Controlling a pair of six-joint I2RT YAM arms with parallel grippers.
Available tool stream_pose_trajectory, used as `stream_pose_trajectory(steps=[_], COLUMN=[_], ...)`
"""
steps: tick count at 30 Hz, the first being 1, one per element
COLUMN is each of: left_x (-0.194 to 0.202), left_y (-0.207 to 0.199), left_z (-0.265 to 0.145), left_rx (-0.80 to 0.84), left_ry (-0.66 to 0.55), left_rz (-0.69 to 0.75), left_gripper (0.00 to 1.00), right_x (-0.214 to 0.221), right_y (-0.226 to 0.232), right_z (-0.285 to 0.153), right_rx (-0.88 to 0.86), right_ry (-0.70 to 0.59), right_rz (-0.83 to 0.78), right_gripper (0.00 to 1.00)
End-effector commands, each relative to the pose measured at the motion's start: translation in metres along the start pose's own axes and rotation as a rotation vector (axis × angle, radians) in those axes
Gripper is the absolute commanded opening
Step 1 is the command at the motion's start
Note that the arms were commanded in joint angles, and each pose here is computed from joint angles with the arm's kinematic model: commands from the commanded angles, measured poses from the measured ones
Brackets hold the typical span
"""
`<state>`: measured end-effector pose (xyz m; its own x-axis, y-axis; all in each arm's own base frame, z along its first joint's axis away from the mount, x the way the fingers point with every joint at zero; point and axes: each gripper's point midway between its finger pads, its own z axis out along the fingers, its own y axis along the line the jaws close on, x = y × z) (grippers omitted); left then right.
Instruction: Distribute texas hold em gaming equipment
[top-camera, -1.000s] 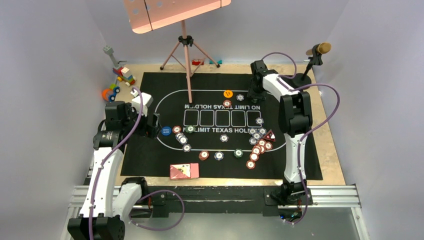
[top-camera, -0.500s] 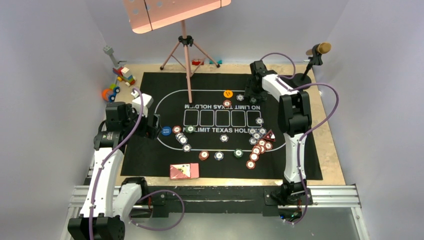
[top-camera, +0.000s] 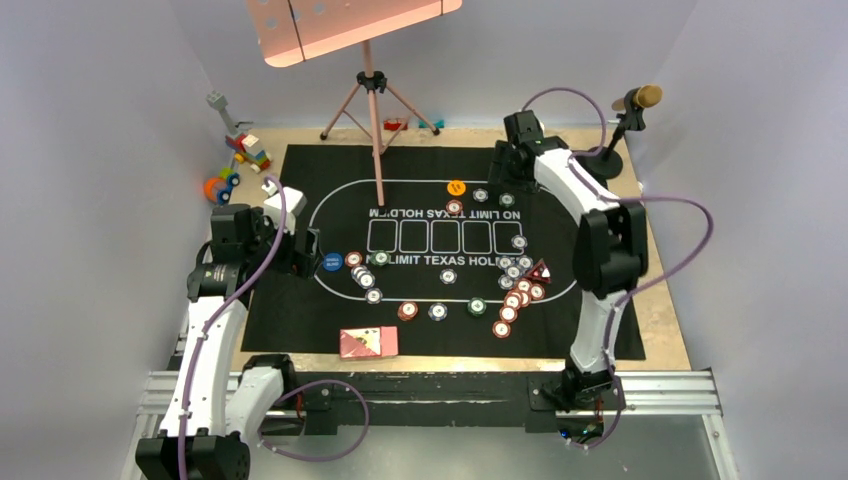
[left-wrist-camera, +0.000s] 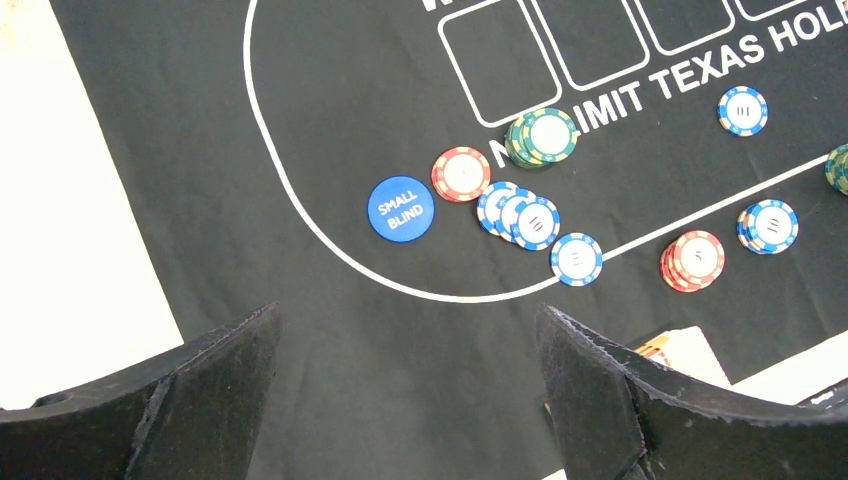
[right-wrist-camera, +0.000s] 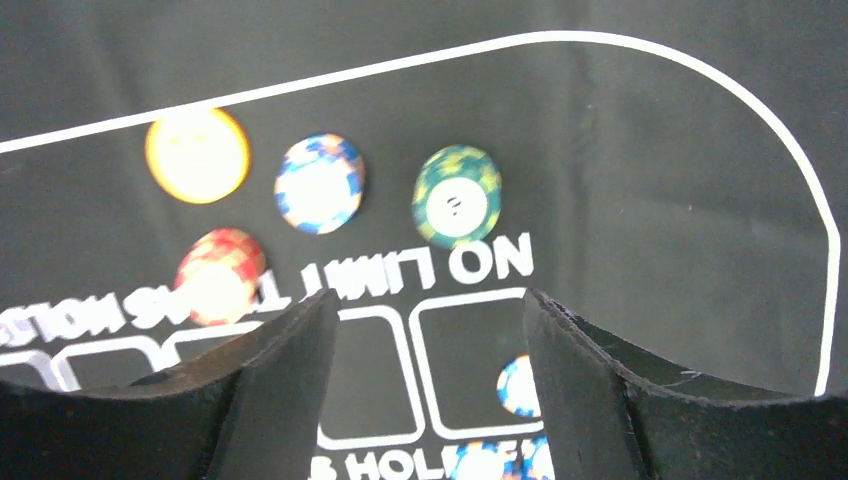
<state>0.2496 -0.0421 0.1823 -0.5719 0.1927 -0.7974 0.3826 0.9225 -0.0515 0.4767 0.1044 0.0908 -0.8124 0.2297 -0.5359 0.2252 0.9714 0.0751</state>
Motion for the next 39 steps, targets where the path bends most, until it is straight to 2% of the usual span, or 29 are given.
stream_pose_trajectory(steps=[1, 5, 10, 16, 27, 39], left_x=[-0.008, -0.008, -0.007, -0.008, -0.008, -0.008], left_y=[0.001, 0.001, 0.000, 0.000, 0.000, 0.000], left_z=[0.000, 0.000, 0.000, -0.002, -0.001, -0.001], left_rx=[-0.003, 0.002, 0.003, 0.001, 0.002, 0.000], left_ry=[-0.034, -0.035, -0.035, -0.039, -0.038, -0.038], left_rz=[0.016, 0.018, 0.019, 0.019, 0.020, 0.019], left_gripper=[1.00, 1.00, 1.00, 1.00, 1.00, 1.00], right_x=[-0.002, 0.070, 0.151, 0.208, 0.258, 0.278], right_y=[0.034, 0.051, 0.046, 0.036, 0.040, 0.023], right_z=[-0.081, -0.101, -0.109, -0.110, -0.100, -0.083], right_rx=[-0.090, -0.177, -0.170, -0.171, -0.161, -0.100], right_ry=[-0.149, -0.086, 0.004, 0.077, 0.149, 0.190], right_rz=[-0.043, -0.111, -0.206, -0.256, -0.326, -0.347], right_gripper=[0.74, 0.79, 0.85, 0.88, 0.88, 0.78])
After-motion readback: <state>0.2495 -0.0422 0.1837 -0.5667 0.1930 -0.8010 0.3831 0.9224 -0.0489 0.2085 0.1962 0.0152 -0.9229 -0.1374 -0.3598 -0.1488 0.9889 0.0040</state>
